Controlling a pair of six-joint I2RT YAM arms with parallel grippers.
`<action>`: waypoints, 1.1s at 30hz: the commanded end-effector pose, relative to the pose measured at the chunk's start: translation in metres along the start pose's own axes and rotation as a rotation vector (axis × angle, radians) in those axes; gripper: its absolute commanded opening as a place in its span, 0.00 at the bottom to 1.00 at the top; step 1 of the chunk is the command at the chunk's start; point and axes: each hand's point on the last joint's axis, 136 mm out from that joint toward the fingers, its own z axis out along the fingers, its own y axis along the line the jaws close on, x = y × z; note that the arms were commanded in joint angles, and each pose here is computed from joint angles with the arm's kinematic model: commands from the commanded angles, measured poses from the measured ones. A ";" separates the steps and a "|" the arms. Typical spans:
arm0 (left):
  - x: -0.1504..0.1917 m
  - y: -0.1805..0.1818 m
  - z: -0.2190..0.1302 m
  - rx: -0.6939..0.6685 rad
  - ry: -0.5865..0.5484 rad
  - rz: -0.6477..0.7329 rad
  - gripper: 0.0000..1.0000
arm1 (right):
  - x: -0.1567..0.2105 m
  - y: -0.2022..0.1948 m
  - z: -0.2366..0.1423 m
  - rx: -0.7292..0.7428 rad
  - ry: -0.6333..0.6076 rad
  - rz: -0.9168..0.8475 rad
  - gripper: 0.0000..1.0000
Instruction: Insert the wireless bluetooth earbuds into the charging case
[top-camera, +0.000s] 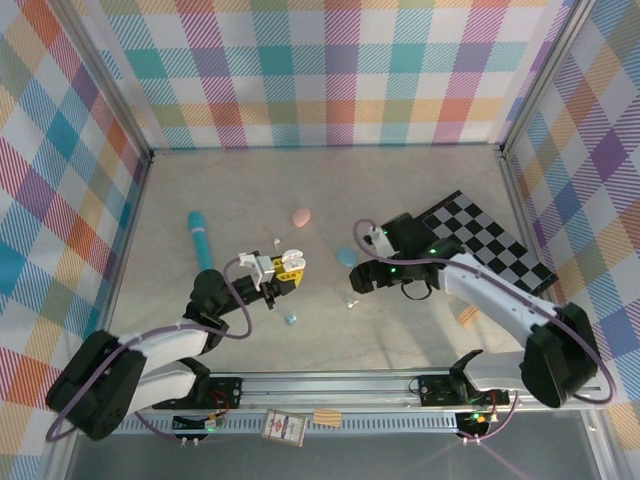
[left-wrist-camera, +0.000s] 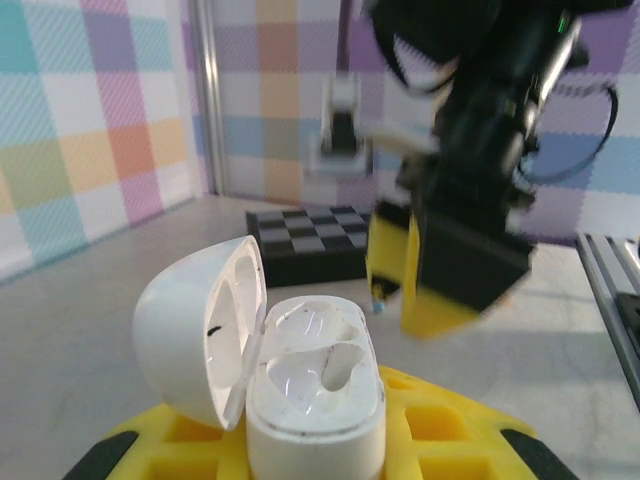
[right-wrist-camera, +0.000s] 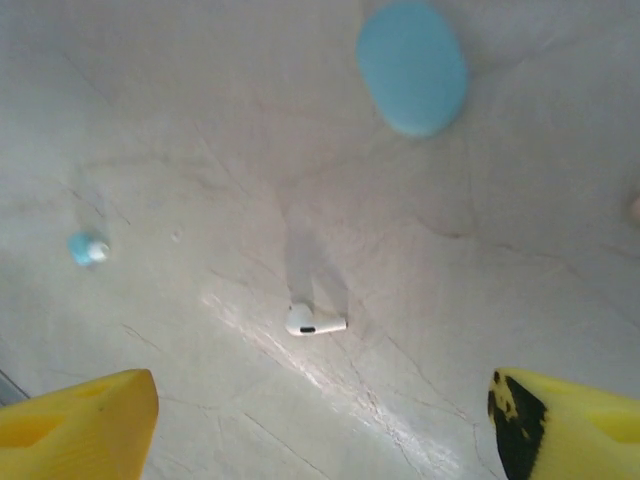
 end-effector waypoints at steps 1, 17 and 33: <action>-0.006 0.016 -0.015 -0.134 -0.011 0.024 0.02 | 0.001 0.005 0.009 0.028 0.053 -0.041 0.81; -0.052 0.013 -0.028 -0.170 -0.072 0.037 0.00 | 0.015 0.018 0.089 -0.065 0.294 0.000 0.75; -0.055 0.011 -0.025 -0.150 -0.058 0.043 0.00 | 0.061 0.033 0.081 -0.089 0.373 0.035 0.72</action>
